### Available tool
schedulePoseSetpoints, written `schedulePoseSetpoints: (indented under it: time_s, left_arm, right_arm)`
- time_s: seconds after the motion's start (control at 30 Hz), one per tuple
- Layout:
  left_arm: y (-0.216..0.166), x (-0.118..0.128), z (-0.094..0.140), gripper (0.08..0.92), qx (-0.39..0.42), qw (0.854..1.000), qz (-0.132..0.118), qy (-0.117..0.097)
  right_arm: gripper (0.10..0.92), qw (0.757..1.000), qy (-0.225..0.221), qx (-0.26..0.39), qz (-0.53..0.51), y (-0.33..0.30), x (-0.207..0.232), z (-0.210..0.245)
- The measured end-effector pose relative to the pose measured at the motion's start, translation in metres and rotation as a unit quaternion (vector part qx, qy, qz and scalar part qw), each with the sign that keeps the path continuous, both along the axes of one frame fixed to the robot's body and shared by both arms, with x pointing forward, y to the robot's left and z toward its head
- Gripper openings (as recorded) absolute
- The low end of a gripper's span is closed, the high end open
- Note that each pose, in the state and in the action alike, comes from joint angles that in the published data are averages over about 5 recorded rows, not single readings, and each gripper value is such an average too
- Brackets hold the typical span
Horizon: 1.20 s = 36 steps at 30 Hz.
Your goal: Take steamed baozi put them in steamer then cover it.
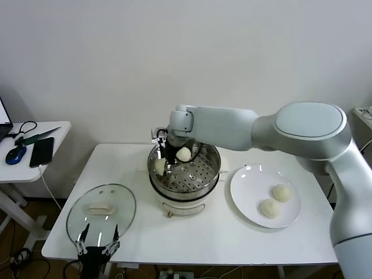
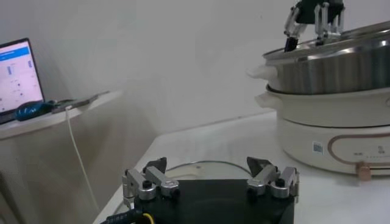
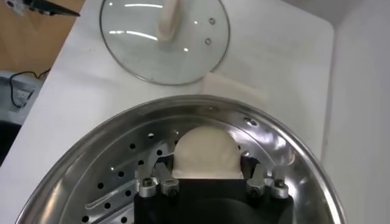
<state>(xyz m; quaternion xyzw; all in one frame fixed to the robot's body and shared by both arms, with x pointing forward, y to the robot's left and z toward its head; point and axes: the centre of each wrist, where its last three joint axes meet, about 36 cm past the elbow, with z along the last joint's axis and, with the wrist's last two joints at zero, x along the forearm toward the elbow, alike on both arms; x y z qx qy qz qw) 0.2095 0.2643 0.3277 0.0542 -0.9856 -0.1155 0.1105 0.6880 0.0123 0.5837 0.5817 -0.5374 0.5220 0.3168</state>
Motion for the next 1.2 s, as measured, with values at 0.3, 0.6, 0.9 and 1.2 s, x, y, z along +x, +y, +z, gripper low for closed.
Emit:
schedulePoseSetpoints:
  time_s: [0.3, 0.6, 0.9, 1.2]
  left_arm:
    - [-0.002, 0.003, 0.0, 0.823, 0.001, 1.0, -0.002, -0.001]
    - [-0.002, 0.001, 0.0, 0.823, 0.002, 1.0, -0.002, 0.001]
    - [-0.004, 0.0, 0.002, 0.823, 0.004, 1.0, -0.004, 0.0]
    - [-0.007, 0.002, 0.005, 0.823, 0.007, 1.0, -0.012, -0.001]
  right_arm:
    - [0.819, 1.0, 0.004, 0.0, -0.003, -0.002, 0.002, -0.005]
    - [0.823, 1.0, 0.004, 0.002, 0.0, -0.024, 0.005, 0.02]
    - [0.823, 1.0, -0.009, -0.009, -0.007, -0.106, 0.006, 0.077]
    - [0.823, 0.999, -0.013, -0.033, -0.033, -0.226, -0.019, 0.089]
